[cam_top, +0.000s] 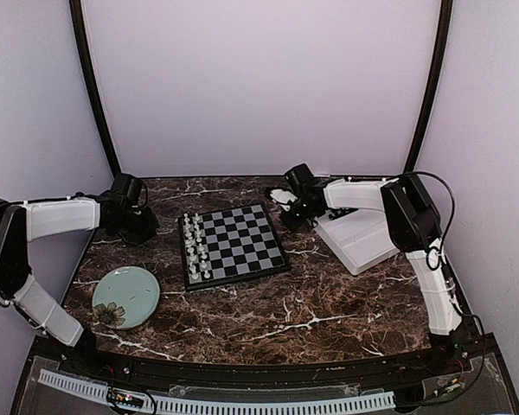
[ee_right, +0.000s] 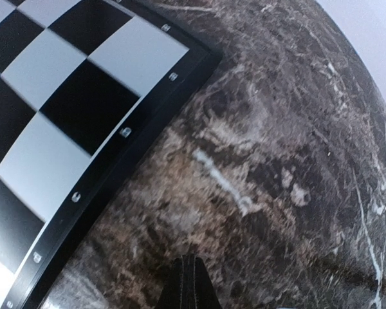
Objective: Set up the chess pieces on the board
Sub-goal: Adjust the chessboard at the center of the board.
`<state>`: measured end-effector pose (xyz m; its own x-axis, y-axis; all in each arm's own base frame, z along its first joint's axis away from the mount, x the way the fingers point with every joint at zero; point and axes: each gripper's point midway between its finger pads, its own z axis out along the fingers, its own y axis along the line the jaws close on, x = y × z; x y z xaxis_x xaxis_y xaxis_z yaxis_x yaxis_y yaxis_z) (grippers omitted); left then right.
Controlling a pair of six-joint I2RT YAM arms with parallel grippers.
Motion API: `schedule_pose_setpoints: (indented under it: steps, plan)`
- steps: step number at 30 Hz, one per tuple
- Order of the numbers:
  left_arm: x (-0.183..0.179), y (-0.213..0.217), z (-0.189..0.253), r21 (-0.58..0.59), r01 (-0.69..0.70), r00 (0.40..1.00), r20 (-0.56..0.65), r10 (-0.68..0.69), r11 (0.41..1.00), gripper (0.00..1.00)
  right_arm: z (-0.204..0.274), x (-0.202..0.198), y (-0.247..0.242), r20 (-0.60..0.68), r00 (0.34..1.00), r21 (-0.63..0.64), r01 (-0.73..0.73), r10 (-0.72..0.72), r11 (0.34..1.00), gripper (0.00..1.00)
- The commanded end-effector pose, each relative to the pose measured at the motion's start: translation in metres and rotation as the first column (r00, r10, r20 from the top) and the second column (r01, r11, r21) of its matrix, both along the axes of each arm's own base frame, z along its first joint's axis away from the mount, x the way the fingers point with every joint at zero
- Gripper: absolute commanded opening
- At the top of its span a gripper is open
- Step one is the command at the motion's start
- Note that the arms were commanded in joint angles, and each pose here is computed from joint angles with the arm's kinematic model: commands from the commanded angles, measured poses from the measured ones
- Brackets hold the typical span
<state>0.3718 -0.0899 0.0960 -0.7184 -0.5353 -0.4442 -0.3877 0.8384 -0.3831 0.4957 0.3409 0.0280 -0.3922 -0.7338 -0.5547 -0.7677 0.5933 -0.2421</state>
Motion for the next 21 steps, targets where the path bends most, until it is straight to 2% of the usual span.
schedule_pose_setpoints:
  steps: [1, 8, 15, 21]
  plan:
    - [0.035, -0.006, -0.002, -0.085, 0.072, 0.997, 0.048, -0.068, 0.994, 0.0, 0.013, -0.03, 0.007, -0.013, 0.998, 0.014, -0.059, 0.06, 0.998, 0.0]
    - [0.081, -0.016, -0.038, -0.112, 0.142, 0.99, -0.002, -0.143, 0.984, 0.0, 0.017, -0.078, 0.015, -0.031, 0.989, 0.019, -0.144, 0.145, 0.989, 0.0]
    - [0.108, -0.027, -0.064, -0.132, 0.19, 0.979, -0.045, -0.197, 0.973, 0.0, 0.016, -0.125, 0.025, -0.06, 0.971, 0.003, -0.233, 0.232, 0.973, 0.0]
    - [0.129, -0.041, -0.072, -0.156, 0.27, 0.961, -0.013, -0.275, 0.95, 0.0, 0.006, -0.166, 0.034, -0.08, 0.947, -0.031, -0.314, 0.311, 0.949, 0.0]
